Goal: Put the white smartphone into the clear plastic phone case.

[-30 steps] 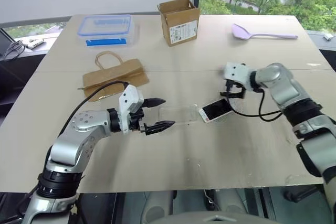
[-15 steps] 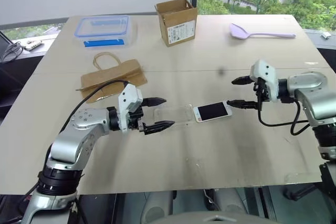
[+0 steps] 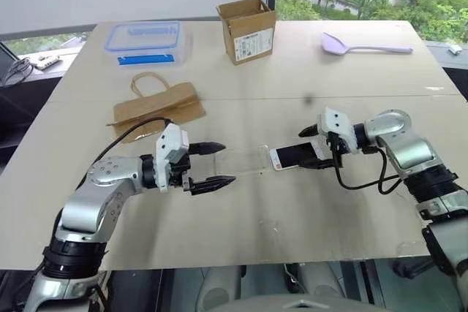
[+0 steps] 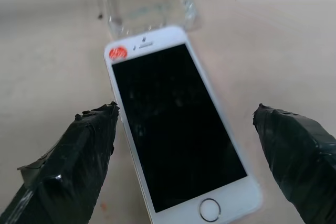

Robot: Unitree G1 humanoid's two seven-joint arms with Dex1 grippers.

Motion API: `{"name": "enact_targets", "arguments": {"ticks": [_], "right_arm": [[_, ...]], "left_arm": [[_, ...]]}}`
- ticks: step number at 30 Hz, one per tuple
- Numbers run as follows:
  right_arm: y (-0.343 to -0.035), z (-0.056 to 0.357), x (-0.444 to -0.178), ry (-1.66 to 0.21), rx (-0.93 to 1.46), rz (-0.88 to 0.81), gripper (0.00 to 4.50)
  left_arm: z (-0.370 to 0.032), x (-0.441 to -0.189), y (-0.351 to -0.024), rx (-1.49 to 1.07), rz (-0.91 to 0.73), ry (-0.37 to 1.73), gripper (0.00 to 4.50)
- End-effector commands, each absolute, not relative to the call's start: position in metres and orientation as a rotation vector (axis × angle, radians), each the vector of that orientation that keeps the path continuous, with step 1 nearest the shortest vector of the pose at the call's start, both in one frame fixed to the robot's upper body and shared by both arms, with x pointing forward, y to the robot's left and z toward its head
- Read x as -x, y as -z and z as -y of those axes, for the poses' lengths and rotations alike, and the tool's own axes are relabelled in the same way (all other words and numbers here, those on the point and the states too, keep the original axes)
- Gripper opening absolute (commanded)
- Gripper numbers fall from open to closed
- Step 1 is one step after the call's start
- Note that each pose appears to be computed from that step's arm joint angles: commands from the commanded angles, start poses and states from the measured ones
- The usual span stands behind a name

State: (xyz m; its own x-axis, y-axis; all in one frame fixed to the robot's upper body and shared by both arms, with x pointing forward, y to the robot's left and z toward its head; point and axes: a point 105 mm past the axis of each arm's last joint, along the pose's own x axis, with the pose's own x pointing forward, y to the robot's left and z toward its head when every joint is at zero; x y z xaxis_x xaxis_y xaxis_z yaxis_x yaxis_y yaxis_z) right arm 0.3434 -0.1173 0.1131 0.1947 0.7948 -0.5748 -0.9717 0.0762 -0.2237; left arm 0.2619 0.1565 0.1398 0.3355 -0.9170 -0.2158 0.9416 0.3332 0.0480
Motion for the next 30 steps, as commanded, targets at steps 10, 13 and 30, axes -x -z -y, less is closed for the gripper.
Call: {"name": "enact_targets", "arguments": {"ticks": [10, 13, 30], "right_arm": [[-0.092, 0.115, -0.355, -1.400, 0.699, -0.410, 4.50], [-0.086, 0.120, -0.355, -1.391, 0.701, -0.435, 4.50], [-0.078, 0.136, -0.350, -1.351, 0.659, -0.468, 2.96]], "left_arm": [[-0.177, -0.228, -0.153, -0.173, -0.141, 1.302, 4.44], [-0.179, -0.225, -0.156, -0.174, -0.120, 1.316, 4.44], [-0.184, -0.242, -0.161, -0.208, -0.048, 1.284, 4.50]]}}
